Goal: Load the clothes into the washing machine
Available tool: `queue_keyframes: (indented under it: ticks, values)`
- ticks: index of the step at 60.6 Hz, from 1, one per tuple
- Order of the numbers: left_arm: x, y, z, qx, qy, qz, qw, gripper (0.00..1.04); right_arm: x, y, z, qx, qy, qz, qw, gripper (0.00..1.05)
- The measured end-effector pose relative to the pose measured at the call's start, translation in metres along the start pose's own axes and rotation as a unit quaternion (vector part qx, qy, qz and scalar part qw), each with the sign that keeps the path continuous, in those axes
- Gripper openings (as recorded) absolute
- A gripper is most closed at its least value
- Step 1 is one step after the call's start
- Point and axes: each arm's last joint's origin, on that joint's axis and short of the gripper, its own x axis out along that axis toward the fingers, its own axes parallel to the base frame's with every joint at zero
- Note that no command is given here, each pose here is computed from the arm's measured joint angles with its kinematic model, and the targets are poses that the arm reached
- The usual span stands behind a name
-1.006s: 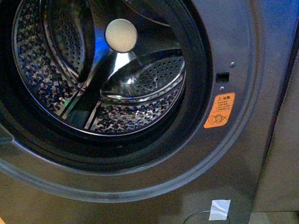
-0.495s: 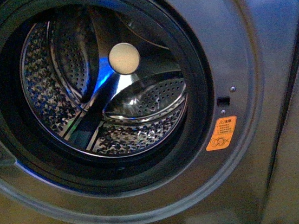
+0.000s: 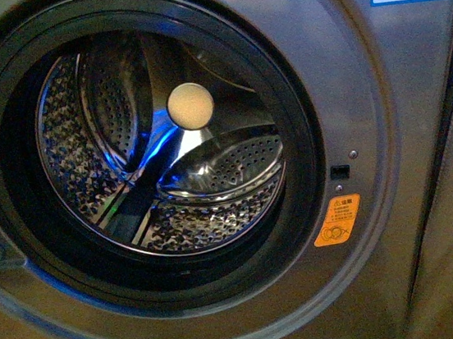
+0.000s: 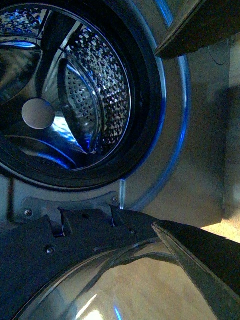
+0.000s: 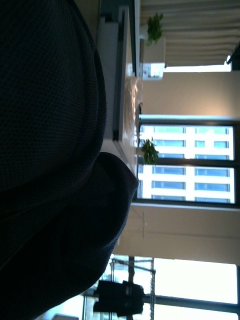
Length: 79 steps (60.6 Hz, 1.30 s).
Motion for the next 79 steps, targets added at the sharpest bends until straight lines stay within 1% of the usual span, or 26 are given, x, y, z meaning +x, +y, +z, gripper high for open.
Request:
queue_keyframes:
  ticks: [1, 4, 6, 10, 14, 16, 19, 29, 30, 32, 36, 40, 43, 48, 79]
  values:
    - [0.000, 0.000, 0.000, 0.000, 0.000, 0.000, 1.000, 0.98, 0.002, 0.004, -0.001, 0.003, 0.000, 0.004, 1.000, 0.07]
    - [0.000, 0.000, 0.000, 0.000, 0.000, 0.000, 1.000, 0.98, 0.012, 0.029, -0.005, 0.015, 0.001, 0.030, 0.999, 0.07]
    - [0.000, 0.000, 0.000, 0.000, 0.000, 0.000, 1.000, 0.98, 0.016, 0.039, -0.007, 0.019, 0.000, 0.042, 0.999, 0.07]
    - [0.000, 0.000, 0.000, 0.000, 0.000, 0.000, 1.000, 0.98, 0.027, 0.076, -0.012, 0.030, 0.002, 0.079, 0.996, 0.07]
    - [0.000, 0.000, 0.000, 0.000, 0.000, 0.000, 1.000, 0.98, 0.033, 0.099, -0.016, 0.037, 0.005, 0.103, 0.994, 0.07]
    - [0.000, 0.000, 0.000, 0.000, 0.000, 0.000, 1.000, 0.98, 0.038, 0.117, -0.017, 0.041, 0.006, 0.121, 0.992, 0.07]
    - [0.000, 0.000, 0.000, 0.000, 0.000, 0.000, 1.000, 0.98, 0.043, 0.136, -0.017, 0.045, 0.007, 0.138, 0.989, 0.07]
    - [0.000, 0.000, 0.000, 0.000, 0.000, 0.000, 1.000, 0.98, 0.055, 0.192, -0.020, 0.064, 0.021, 0.192, 0.979, 0.07]
    - [0.000, 0.000, 0.000, 0.000, 0.000, 0.000, 1.000, 0.98, 0.055, 0.193, -0.020, 0.064, 0.022, 0.193, 0.979, 0.07]
    - [0.000, 0.000, 0.000, 0.000, 0.000, 0.000, 1.000, 0.98, 0.056, 0.207, -0.022, 0.068, 0.027, 0.207, 0.975, 0.07]
    - [0.000, 0.000, 0.000, 0.000, 0.000, 0.000, 1.000, 0.98, 0.056, 0.222, -0.024, 0.073, 0.031, 0.224, 0.971, 0.07]
    - [0.000, 0.000, 0.000, 0.000, 0.000, 0.000, 1.000, 0.98, 0.055, 0.244, -0.027, 0.081, 0.035, 0.249, 0.964, 0.07]
    - [0.000, 0.000, 0.000, 0.000, 0.000, 0.000, 1.000, 0.98, 0.055, 0.250, -0.028, 0.086, 0.036, 0.271, 0.958, 0.07]
    - [0.000, 0.000, 0.000, 0.000, 0.000, 0.000, 1.000, 0.98, 0.055, 0.251, -0.029, 0.092, 0.035, 0.287, 0.953, 0.07]
    - [0.000, 0.000, 0.000, 0.000, 0.000, 0.000, 1.000, 0.98, 0.056, 0.248, -0.031, 0.094, 0.037, 0.281, 0.954, 0.07]
